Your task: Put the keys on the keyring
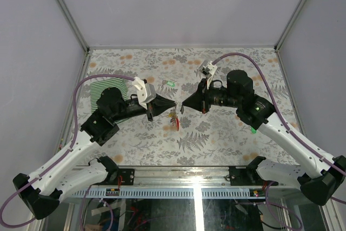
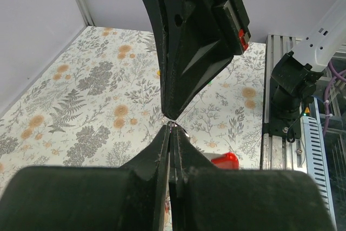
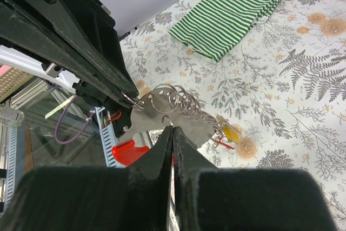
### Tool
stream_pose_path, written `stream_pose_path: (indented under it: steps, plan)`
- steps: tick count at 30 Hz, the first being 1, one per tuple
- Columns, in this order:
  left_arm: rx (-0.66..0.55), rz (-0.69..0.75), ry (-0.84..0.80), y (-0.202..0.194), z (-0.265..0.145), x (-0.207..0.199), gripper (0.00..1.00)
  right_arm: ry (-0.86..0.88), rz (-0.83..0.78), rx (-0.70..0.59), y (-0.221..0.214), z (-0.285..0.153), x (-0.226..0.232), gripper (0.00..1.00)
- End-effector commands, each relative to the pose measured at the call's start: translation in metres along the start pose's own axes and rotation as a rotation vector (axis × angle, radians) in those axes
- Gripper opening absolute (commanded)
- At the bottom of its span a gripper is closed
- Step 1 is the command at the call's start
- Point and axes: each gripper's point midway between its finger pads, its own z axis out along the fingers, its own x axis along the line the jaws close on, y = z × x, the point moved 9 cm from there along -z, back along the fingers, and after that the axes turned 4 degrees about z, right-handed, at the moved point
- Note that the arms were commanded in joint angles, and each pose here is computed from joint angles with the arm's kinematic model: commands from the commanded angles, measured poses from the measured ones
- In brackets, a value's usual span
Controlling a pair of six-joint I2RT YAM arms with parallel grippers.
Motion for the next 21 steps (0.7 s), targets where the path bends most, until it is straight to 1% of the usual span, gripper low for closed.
stream_pose_path:
  steps: [1, 6, 9, 14, 21]
  plan:
    - [-0.094, 0.064, 0.043, 0.028, -0.001, 0.004, 0.00, 0.030, -0.090, -0.124, 0.029, -0.011, 0.016, 0.00]
    - [-0.107, 0.015, 0.149, 0.028, 0.001, 0.013, 0.00, -0.001, -0.107, -0.200, 0.039, -0.015, 0.018, 0.00]
    - [-0.123, -0.009, 0.214, 0.029, 0.001, 0.018, 0.00, -0.030, -0.097, -0.273, 0.045, -0.017, 0.019, 0.00]
    - [-0.158, -0.023, 0.277, 0.031, 0.000, 0.022, 0.00, -0.092, -0.108, -0.353, 0.046, -0.012, 0.024, 0.00]
    - [-0.201, -0.060, 0.333, 0.034, -0.004, 0.023, 0.00, -0.119, -0.128, -0.464, 0.040, 0.006, 0.038, 0.00]
